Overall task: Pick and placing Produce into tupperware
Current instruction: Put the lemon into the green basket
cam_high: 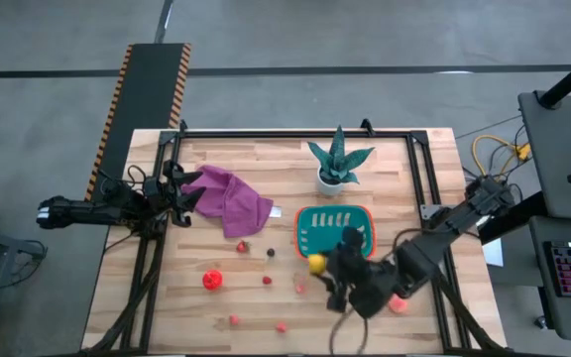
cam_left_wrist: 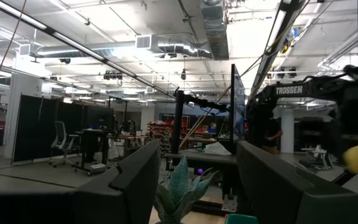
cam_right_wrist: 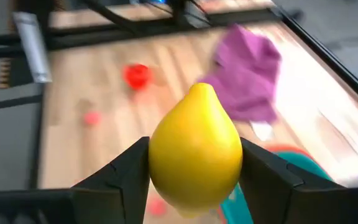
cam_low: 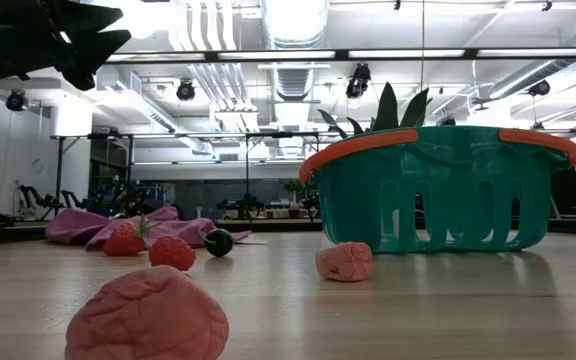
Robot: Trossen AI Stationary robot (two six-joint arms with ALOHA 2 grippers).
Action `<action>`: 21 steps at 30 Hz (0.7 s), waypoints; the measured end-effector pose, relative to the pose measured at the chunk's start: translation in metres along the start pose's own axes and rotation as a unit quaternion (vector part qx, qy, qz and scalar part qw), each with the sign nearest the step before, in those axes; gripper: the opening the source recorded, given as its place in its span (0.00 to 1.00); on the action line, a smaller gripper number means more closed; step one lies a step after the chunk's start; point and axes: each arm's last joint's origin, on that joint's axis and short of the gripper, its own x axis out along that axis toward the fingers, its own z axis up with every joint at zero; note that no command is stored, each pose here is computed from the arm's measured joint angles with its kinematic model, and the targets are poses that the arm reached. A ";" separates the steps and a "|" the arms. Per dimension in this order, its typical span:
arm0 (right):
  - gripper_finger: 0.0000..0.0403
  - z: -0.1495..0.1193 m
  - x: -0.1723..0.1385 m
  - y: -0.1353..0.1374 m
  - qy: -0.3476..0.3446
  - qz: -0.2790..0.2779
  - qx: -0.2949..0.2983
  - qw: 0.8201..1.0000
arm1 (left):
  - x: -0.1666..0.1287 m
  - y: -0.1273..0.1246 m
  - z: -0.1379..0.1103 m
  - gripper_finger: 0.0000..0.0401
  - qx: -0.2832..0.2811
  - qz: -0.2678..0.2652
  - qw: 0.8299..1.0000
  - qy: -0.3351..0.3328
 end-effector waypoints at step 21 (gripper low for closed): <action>0.48 -0.010 0.040 -0.097 0.180 -0.238 0.155 0.942 | 0.000 0.000 0.000 0.50 0.001 0.000 1.000 0.000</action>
